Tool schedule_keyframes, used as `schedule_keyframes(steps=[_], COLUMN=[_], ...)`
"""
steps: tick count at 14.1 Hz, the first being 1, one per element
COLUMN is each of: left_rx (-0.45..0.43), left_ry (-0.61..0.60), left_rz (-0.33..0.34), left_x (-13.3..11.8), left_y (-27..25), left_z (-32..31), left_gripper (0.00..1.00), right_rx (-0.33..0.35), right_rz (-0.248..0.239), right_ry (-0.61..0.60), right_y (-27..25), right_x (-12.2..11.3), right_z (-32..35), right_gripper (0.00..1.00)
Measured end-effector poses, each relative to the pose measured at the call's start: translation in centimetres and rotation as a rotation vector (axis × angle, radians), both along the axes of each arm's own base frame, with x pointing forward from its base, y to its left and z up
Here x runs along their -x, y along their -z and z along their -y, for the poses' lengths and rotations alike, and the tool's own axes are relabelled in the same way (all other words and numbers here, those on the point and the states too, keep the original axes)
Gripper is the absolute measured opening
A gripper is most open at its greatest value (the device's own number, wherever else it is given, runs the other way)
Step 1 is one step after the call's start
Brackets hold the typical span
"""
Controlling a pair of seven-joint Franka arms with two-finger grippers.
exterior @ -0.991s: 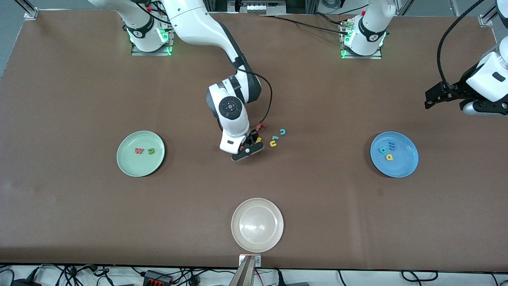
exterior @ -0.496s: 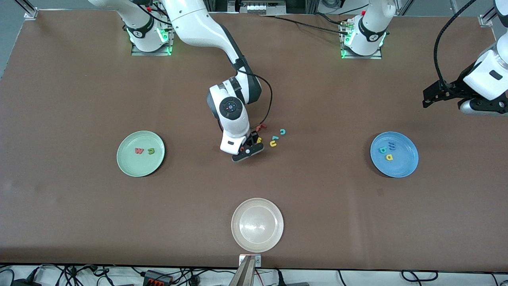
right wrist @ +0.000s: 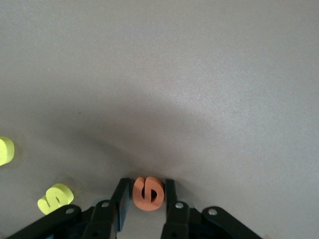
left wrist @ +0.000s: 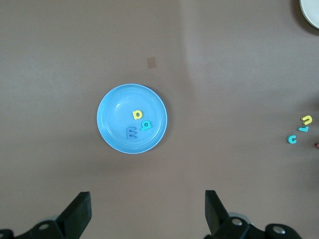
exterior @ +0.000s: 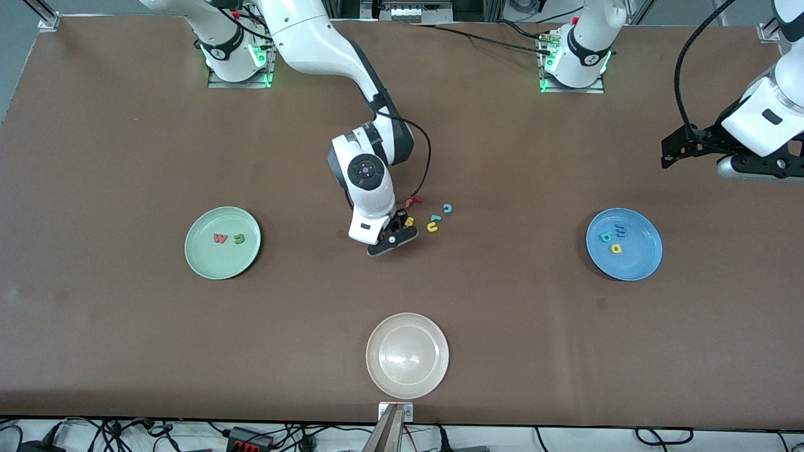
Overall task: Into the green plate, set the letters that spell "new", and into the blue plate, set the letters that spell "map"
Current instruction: 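Carry the orange g onto the green plate and open the right gripper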
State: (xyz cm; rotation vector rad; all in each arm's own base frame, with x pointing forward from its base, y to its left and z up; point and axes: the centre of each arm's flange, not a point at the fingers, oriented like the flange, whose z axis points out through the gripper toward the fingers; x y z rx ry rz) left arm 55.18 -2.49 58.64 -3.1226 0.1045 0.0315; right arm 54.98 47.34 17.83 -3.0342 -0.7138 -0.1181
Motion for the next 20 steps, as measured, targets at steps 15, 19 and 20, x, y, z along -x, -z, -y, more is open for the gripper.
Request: schedule_keyframes(steps=[15, 19, 20], left_rx=[0.0, 0.0, 0.0], left_ry=[-0.001, -0.003, -0.003], left_rz=[0.0, 0.0, 0.0], left_x=[0.0, 0.0, 0.0], left_y=[0.0, 0.0, 0.0], left_z=[-0.1, -0.1, -0.2], left_gripper=[1.0, 1.0, 1.0], right_rx=[0.221, 0.234, 0.236], right_rz=[-0.191, -0.287, -0.305], right_ry=[0.1, 0.071, 0.065], right_y=[-7.6, -4.5, -3.8], right_x=[-8.8, -6.7, -6.1], right_z=[30.2, 34.8, 35.4], right_gripper=[0.29, 0.29, 0.29])
